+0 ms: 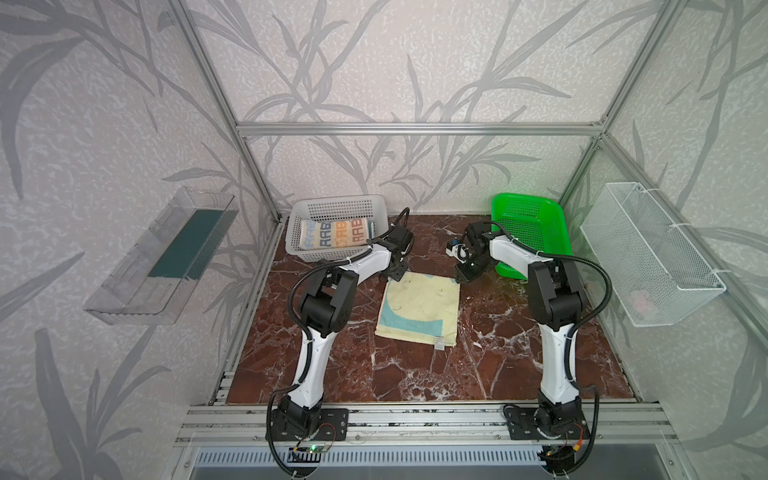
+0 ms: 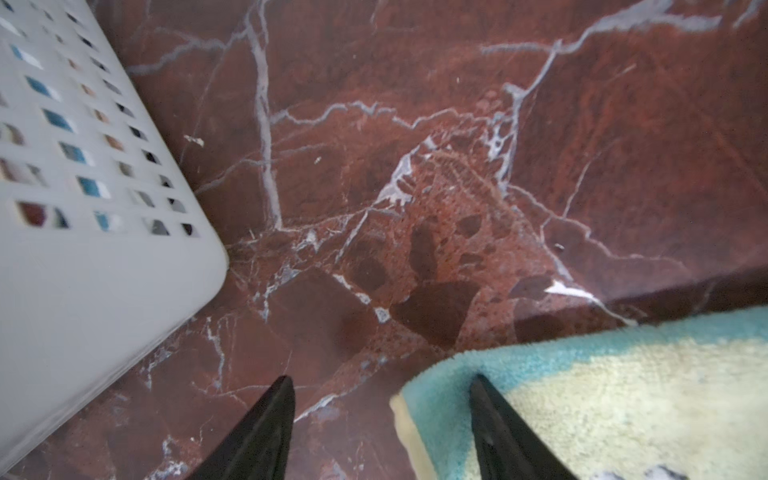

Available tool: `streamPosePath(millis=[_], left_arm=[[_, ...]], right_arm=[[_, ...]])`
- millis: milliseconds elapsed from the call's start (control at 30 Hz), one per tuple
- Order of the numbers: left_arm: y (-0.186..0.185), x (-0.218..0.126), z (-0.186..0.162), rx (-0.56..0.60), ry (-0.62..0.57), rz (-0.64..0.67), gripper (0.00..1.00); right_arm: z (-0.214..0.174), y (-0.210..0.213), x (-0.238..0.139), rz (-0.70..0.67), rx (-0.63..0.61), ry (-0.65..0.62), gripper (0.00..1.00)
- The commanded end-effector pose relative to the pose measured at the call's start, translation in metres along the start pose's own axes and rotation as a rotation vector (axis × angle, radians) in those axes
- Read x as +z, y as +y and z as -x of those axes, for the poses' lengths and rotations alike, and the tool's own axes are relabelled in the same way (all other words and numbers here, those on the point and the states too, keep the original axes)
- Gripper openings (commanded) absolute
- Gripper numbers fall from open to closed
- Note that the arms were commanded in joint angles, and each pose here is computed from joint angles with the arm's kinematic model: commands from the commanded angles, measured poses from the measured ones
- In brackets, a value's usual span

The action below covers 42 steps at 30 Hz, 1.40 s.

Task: Fold and stack the towels

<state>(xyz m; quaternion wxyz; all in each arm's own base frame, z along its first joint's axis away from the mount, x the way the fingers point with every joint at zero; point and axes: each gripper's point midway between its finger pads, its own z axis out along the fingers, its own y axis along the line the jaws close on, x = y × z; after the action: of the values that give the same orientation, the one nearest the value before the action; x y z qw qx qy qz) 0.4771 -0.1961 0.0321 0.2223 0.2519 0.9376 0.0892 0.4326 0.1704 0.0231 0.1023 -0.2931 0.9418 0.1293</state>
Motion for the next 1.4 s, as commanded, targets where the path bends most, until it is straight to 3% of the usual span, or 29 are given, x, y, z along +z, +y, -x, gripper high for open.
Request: streamPosePath(millis=[0,167,433,500,533,700,767,1167,1367], left_arm=[[-0.004,0.011,-0.021,0.010,0.076,0.014,0.67],[-0.010,0.014,-0.029,-0.002,0.093,-0.012,0.66],[-0.007,0.012,-0.044,-0.070,0.149,0.011,0.66],[-0.010,0.012,-0.048,-0.082,0.156,-0.002,0.66],[-0.011,0.012,-0.049,-0.083,0.159,-0.007,0.66],[-0.012,0.014,-0.053,-0.082,0.170,-0.007,0.66],[-0.013,0.014,-0.053,-0.081,0.171,-0.010,0.66],[-0.014,0.014,-0.055,-0.081,0.173,-0.016,0.65],[-0.014,0.014,-0.055,-0.079,0.173,-0.016,0.65]], right_arm=[[0.002,0.004,-0.001,0.013,-0.010,0.011,0.25],[0.009,0.009,0.000,0.048,-0.017,-0.009,0.23],[0.016,0.007,0.003,0.058,-0.027,0.008,0.05],[0.018,0.006,0.001,0.054,-0.029,0.011,0.04],[0.018,0.005,-0.001,0.052,-0.027,0.011,0.05],[0.020,0.008,-0.011,0.049,-0.033,-0.012,0.29],[0.021,0.010,-0.017,0.055,-0.029,-0.025,0.32],[0.022,0.020,-0.033,0.114,-0.016,-0.075,0.37],[0.007,0.013,-0.018,0.090,-0.009,-0.005,0.38]])
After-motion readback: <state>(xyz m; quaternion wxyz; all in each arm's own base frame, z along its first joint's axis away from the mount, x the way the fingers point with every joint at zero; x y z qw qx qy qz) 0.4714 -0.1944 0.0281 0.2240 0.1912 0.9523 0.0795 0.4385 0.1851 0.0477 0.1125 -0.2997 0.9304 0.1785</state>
